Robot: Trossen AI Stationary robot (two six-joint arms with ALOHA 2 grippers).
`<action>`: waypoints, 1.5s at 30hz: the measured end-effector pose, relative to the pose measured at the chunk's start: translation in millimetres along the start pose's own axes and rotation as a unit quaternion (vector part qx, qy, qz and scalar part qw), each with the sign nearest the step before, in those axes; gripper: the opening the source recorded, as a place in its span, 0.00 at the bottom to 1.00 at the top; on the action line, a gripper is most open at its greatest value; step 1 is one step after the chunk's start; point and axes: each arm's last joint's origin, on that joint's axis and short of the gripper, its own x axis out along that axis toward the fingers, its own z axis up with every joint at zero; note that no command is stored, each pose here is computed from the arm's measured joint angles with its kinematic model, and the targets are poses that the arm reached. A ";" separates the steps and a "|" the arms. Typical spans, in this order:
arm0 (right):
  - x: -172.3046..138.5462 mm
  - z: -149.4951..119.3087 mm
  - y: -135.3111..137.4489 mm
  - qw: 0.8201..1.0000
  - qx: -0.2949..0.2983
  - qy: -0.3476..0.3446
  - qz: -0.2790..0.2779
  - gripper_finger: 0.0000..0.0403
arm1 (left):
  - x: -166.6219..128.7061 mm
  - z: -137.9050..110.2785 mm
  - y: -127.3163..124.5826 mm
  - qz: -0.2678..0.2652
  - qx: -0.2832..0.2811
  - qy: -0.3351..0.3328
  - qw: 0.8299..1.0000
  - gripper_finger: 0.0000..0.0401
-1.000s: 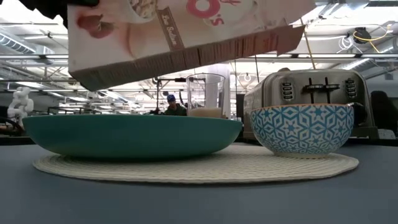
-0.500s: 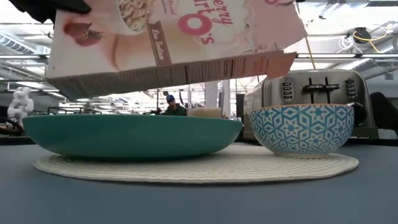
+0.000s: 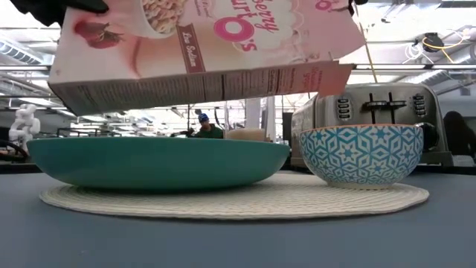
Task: Arrange a breakfast setting
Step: Pour the cereal from the cereal box into the orange bowl
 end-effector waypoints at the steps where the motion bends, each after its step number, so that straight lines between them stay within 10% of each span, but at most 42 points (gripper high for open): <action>1: 0.0 0.0 0.0 1.000 0.000 0.000 0.000 0.97 | 0.0 -0.1 -0.2 -0.004 -0.004 0.002 1.000 0.57; 32: 0.1 0.0 0.0 1.000 -0.004 0.000 0.000 0.97 | 15.7 90.1 -54.3 0.080 0.086 0.151 0.982 0.57; 45: 0.0 0.0 0.0 1.000 -0.012 0.000 0.000 0.97 | 13.4 89.4 -52.0 0.100 0.079 0.171 0.977 0.57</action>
